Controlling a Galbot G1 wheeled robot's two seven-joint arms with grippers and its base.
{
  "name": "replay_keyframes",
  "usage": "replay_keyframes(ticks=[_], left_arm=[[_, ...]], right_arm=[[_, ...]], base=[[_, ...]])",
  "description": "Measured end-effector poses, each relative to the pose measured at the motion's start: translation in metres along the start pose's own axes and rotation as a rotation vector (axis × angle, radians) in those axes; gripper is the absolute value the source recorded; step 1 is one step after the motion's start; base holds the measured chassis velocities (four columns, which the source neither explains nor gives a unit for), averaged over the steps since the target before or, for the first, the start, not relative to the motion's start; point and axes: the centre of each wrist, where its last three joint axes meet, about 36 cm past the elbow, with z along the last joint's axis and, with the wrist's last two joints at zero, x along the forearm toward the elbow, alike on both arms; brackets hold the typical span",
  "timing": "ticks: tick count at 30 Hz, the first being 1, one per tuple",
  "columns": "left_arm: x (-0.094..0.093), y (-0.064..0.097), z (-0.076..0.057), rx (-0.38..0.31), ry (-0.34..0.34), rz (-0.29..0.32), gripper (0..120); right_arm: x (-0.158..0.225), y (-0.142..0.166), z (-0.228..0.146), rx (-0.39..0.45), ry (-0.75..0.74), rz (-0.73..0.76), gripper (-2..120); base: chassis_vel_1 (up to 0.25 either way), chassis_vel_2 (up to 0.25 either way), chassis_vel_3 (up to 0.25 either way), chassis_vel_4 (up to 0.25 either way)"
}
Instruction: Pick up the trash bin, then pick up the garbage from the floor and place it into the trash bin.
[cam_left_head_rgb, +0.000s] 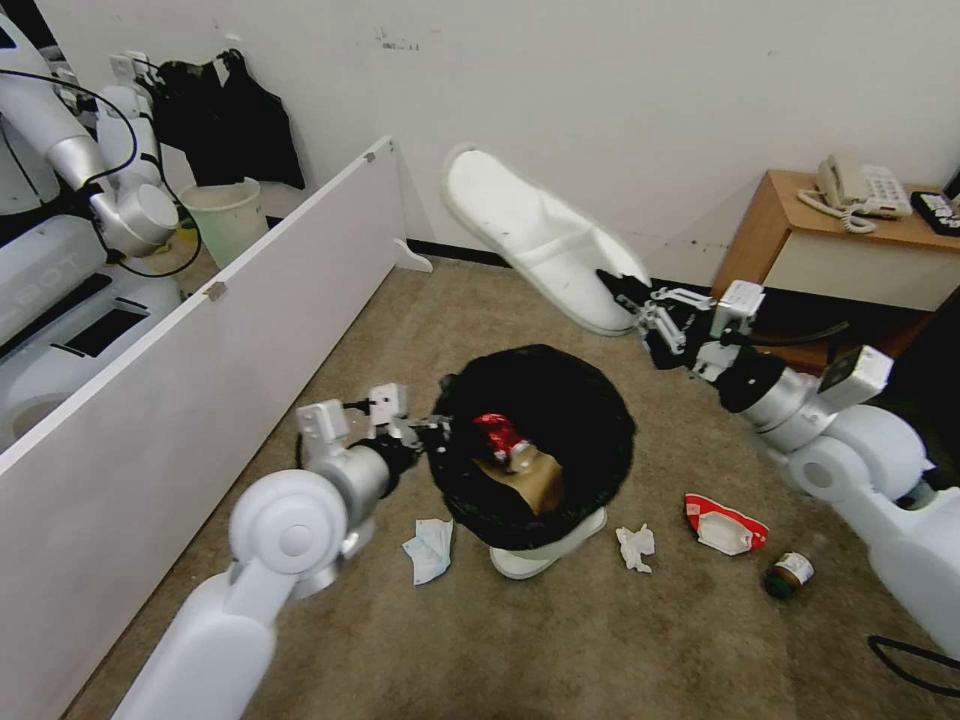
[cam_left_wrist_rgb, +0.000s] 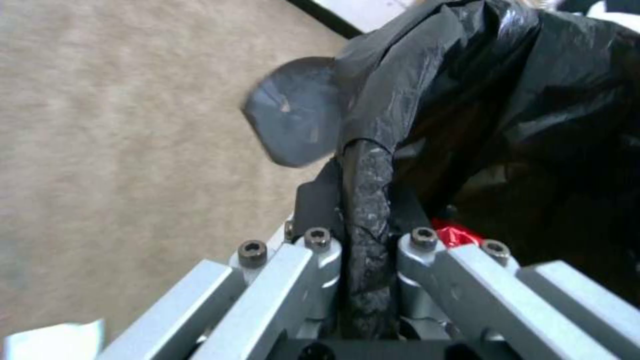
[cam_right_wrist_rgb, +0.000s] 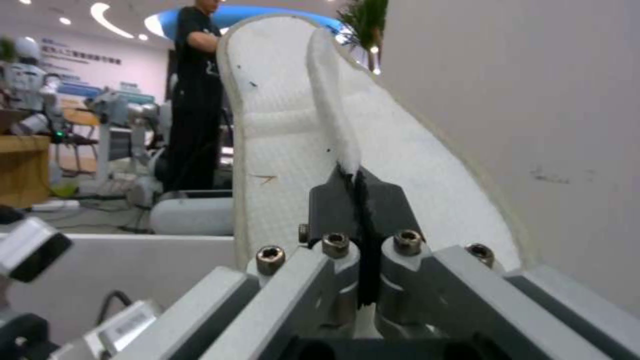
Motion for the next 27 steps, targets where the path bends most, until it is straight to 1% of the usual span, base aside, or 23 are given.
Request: replay_keyframes(ticks=[1, 4, 6, 7, 9, 10, 12, 13, 14, 16, 17, 20, 24, 27], left_arm=[[0.0, 0.0, 0.0, 0.0, 0.0, 0.0, 4], [-0.014, -0.008, -0.002, 0.01, -0.005, 0.046, 4], [-0.016, -0.009, -0.003, 0.015, -0.006, 0.055, 4], [-0.023, -0.011, -0.006, 0.025, -0.009, 0.068, 4], [-0.025, -0.012, -0.008, 0.028, -0.009, 0.072, 4], [-0.03, -0.013, -0.012, 0.039, -0.007, 0.08, 4], [-0.033, -0.014, -0.013, 0.042, -0.006, 0.081, 4], [-0.04, -0.018, -0.016, 0.056, -0.003, 0.074, 4], [-0.04, -0.018, -0.016, 0.056, -0.003, 0.074, 4], [-0.049, -0.026, -0.02, 0.097, -0.011, 0.044, 4], [-0.049, -0.026, -0.02, 0.097, -0.011, 0.044, 4], [-0.055, -0.033, -0.023, 0.138, -0.03, 0.033, 4], [-0.056, -0.033, -0.023, 0.154, -0.042, 0.023, 4], [-0.054, -0.028, -0.023, 0.167, -0.053, 0.009, 4]], right_arm=[[0.0, 0.0, 0.0, 0.0, 0.0, 0.0, 0], [-0.002, -0.002, 0.006, -0.014, 0.008, -0.027, 0], [-0.002, -0.002, 0.007, -0.015, 0.01, -0.033, 0], [-0.001, -0.004, 0.01, -0.019, 0.015, -0.042, 0], [0.0, -0.004, 0.012, -0.021, 0.016, -0.044, 0], [0.001, -0.005, 0.015, -0.025, 0.019, -0.056, 0], [0.001, -0.005, 0.017, -0.026, 0.019, -0.06, 0], [0.0, -0.005, 0.021, -0.032, 0.017, -0.074, 0], [0.0, -0.005, 0.021, -0.032, 0.017, -0.074, 0], [-0.003, -0.004, 0.026, -0.04, 0.011, -0.084, 0], [-0.003, -0.004, 0.026, -0.04, 0.011, -0.084, 0], [-0.001, -0.002, 0.031, -0.044, 0.014, -0.093, 0], [0.004, -0.001, 0.033, -0.046, 0.024, -0.092, 0], [0.011, 0.0, 0.034, -0.045, 0.037, -0.088, 0]], base=[[0.0, 0.0, 0.0, 0.0], [0.0, 0.0, 0.0, 0.0], [0.0, 0.0, 0.0, 0.0], [0.0, 0.0, 0.0, 0.0], [0.0, 0.0, 0.0, 0.0], [0.0, 0.0, 0.0, 0.0], [0.0, 0.0, 0.0, 0.0], [0.0, 0.0, 0.0, 0.0], [0.0, 0.0, 0.0, 0.0], [0.0, 0.0, 0.0, 0.0], [0.0, 0.0, 0.0, 0.0], [0.0, 0.0, 0.0, 0.0], [0.0, 0.0, 0.0, 0.0], [0.0, 0.0, 0.0, 0.0]])
